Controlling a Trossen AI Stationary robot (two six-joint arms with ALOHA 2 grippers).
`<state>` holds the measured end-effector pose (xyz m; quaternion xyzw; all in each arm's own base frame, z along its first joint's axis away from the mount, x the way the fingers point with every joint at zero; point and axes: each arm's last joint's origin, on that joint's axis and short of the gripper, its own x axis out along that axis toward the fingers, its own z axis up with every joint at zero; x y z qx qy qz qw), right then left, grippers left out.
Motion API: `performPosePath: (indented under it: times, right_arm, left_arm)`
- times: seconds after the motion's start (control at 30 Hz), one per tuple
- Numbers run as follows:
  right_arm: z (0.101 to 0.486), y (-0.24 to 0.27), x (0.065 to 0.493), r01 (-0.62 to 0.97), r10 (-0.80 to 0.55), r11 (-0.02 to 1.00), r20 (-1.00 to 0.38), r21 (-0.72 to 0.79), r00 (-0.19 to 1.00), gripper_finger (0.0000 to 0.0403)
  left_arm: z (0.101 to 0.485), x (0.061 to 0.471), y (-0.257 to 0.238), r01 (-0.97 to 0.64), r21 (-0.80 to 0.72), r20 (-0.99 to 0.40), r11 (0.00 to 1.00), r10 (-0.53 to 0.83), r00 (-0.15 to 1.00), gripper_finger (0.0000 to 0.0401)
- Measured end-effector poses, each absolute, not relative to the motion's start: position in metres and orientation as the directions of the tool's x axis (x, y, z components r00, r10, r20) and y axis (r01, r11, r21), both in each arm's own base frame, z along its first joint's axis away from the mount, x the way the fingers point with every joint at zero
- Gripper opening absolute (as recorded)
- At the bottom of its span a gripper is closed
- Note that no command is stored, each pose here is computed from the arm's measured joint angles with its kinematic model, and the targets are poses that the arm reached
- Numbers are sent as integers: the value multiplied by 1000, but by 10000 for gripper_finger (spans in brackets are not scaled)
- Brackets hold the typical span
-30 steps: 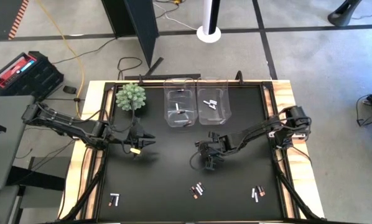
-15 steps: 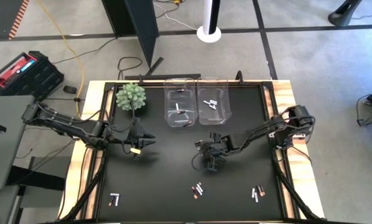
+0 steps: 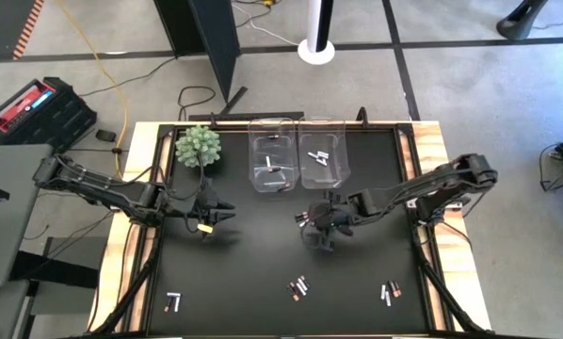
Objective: Sort batteries
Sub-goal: Put the white battery into the right transparent bin
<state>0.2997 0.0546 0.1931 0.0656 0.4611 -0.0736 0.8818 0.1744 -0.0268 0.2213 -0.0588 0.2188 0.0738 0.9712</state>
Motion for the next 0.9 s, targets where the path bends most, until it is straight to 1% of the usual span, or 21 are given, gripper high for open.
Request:
performPosePath:
  times: [0.3,0.47,0.6,0.73,0.9]
  right_arm:
    - [244,26,285,280,-115,953,-711,119,693,40]
    - [281,4,282,315,-203,947,-657,55,726,40]
    - [310,-21,286,349,-276,937,-623,-4,732,40]
    - [333,-50,289,418,-349,908,-594,-23,725,40]
    - [345,-89,291,525,-432,850,-623,-39,653,40]
  left_arm:
    - [221,174,-27,-169,-82,-434,982,118,893,98]
    - [221,174,-27,-169,-82,-434,982,118,893,98]
    - [221,174,-27,-169,-82,-434,982,118,893,98]
    - [221,174,-27,-169,-82,-433,982,118,893,98]
    - [221,174,-27,-165,-83,-436,983,113,893,98]
